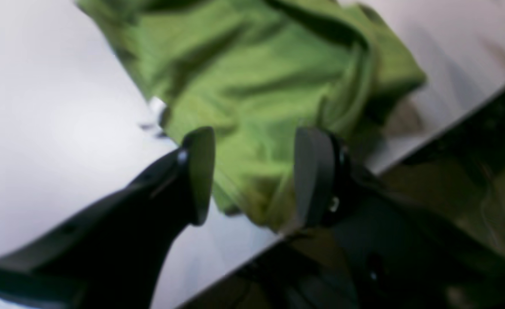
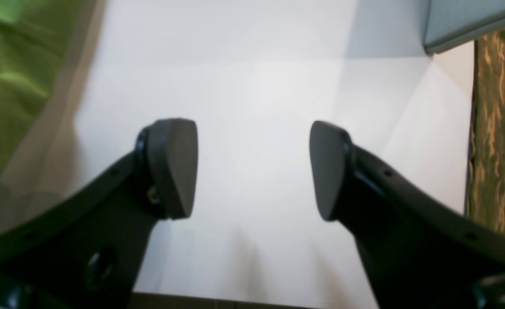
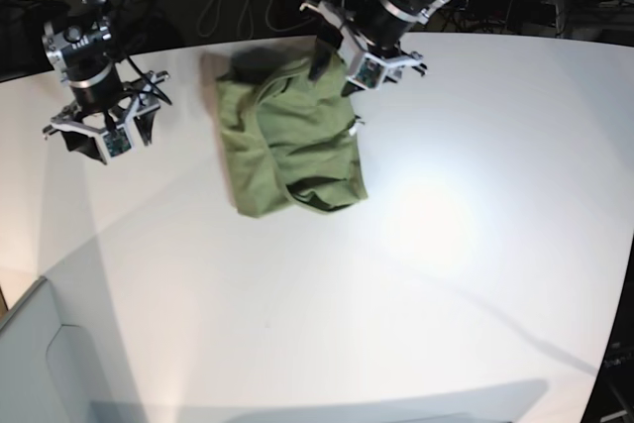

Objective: Fold the T-shirt properly
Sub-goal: 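Release the bundle and raise both grippers above it, then lower both grippers to the bundle edge nearest the arms and grasp it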

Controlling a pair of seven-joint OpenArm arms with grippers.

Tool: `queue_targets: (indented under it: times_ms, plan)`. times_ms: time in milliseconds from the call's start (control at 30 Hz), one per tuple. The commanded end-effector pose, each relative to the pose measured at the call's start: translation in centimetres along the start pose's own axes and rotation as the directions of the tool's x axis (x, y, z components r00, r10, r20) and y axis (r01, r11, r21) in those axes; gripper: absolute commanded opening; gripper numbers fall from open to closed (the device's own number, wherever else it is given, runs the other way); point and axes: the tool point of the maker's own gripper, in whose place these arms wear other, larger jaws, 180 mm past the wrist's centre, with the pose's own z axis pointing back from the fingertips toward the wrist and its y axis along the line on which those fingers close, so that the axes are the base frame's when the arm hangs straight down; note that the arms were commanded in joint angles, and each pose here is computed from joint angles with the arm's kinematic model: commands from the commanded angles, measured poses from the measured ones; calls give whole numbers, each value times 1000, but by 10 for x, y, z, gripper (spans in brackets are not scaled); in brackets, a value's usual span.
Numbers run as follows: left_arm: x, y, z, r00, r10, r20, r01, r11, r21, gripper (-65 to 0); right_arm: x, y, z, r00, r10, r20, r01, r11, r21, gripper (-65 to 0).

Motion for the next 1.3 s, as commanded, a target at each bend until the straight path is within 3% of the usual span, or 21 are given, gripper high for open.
queue_targets:
  times_ms: [0, 100, 333, 533, 733, 1167, 1267]
  plan:
    - [11, -1, 3, 999, 9, 46, -8, 1000, -2, -355, 9, -4, 4, 999, 4, 39, -4, 1000, -12, -257]
    - [9, -3, 2, 999, 10, 38, -9, 1000, -6, -354, 9, -3, 4, 999, 0, 39, 1, 1000, -11, -257]
    - [1, -13, 0, 1000, -7, 15, 8, 999, -43, -280, 8, -1, 4, 999, -3, 35, 3, 1000, -7, -257]
    - [11, -25, -6, 999, -25, 40, 28, 996, -85, -280, 7, -1, 4, 999, -5, 33, 5, 1000, -7, -257]
    - [-5, -29, -22, 999, -42, -4, 42, 994, -105, -281, 7, -1, 4, 999, -5, 33, 5, 1000, -7, -257]
    - [-24, -24, -21, 996, -71, -56, 65, 992, -109, -286, 8, 0, 4, 999, -3, 35, 3, 1000, -3, -257]
    - [-29, -23, -22, 995, -74, -69, 66, 992, -109, -341, 9, 1, 4, 999, -3, 38, 3, 1000, -3, -257]
